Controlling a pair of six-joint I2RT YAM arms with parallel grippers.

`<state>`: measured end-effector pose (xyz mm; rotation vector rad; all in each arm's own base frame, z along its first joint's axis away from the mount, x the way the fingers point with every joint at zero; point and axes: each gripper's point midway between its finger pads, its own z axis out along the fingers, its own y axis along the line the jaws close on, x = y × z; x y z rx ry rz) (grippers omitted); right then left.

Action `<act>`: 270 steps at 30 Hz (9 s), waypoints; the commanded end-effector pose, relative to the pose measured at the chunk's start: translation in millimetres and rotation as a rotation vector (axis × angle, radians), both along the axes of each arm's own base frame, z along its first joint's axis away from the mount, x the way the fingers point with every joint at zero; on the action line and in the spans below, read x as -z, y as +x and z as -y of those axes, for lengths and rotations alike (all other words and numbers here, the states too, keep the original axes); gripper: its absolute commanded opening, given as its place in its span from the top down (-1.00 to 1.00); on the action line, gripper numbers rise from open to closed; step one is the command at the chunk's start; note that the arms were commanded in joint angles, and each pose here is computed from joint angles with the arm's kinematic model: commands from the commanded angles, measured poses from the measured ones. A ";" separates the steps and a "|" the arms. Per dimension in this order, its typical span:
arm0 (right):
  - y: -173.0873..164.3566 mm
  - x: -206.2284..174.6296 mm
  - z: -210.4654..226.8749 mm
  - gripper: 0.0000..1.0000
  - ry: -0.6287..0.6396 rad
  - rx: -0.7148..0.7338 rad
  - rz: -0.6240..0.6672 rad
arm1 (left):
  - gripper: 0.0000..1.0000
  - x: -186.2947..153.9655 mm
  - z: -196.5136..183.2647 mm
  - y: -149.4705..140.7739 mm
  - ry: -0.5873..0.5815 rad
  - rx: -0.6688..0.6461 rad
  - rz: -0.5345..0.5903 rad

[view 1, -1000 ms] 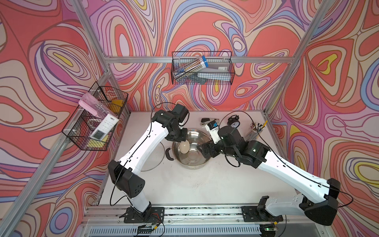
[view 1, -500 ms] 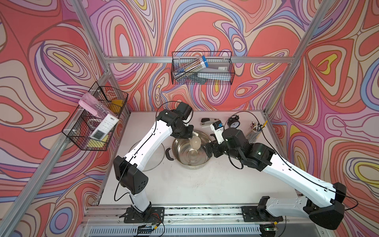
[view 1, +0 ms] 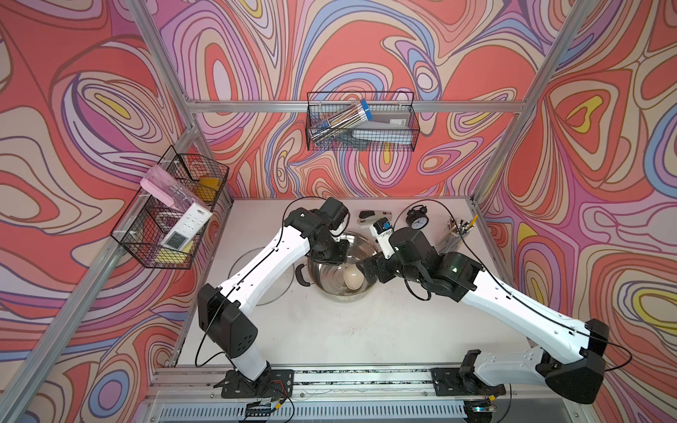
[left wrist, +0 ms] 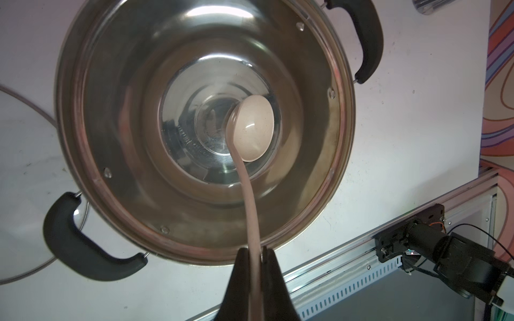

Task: Stir the soup with a spoon
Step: Stir the soup in the pan with a stick, then place the spoon at the center of the board, then reset both arms

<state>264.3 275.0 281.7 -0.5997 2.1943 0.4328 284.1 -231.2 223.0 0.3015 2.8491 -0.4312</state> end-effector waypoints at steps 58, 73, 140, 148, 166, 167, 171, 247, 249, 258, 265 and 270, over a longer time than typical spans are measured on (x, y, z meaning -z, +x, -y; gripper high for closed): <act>4.3 -23.1 5.4 -0.97 0.035 0.021 0.091 | 1.00 -1.7 -48.0 -28.6 0.208 -0.026 0.067; -6.0 -37.3 30.7 -0.96 0.018 0.057 0.123 | 1.00 -11.2 -33.2 48.8 0.207 -0.150 0.222; -24.7 -59.8 57.2 -0.96 0.179 0.163 0.089 | 1.00 -7.7 2.9 -6.2 0.036 -0.012 0.127; -25.0 -54.5 51.4 -0.97 0.185 0.143 0.078 | 1.00 -16.6 -53.9 -42.0 0.149 -0.090 0.139; -41.1 -137.8 146.7 -0.97 0.145 0.373 0.302 | 1.00 -126.7 72.4 -63.9 -0.473 0.019 0.245; -43.7 -144.5 154.1 -0.97 0.158 0.389 0.322 | 1.00 -118.5 86.9 -69.6 -0.506 0.030 0.216; -51.5 -158.3 165.1 -0.96 0.192 0.395 0.352 | 1.00 -92.3 142.0 -83.3 -0.610 0.079 0.137; 153.3 175.1 278.8 -0.96 -0.044 0.699 0.512 | -0.98 128.1 -258.1 98.7 0.240 -0.490 0.988; 154.6 181.0 273.4 -0.96 -0.042 0.664 0.469 | -0.98 131.2 -256.6 100.3 0.236 -0.479 0.990; 159.9 181.2 284.9 -0.96 -0.040 0.718 0.453 | -0.98 133.9 -253.0 105.6 0.236 -0.451 0.944; 159.6 180.8 284.9 -0.96 -0.040 0.718 0.455 | -0.97 134.2 -239.3 109.9 0.198 -0.369 0.952; 159.9 180.4 285.0 -0.97 -0.040 0.719 0.456 | -0.97 134.5 -238.8 109.6 0.197 -0.366 0.948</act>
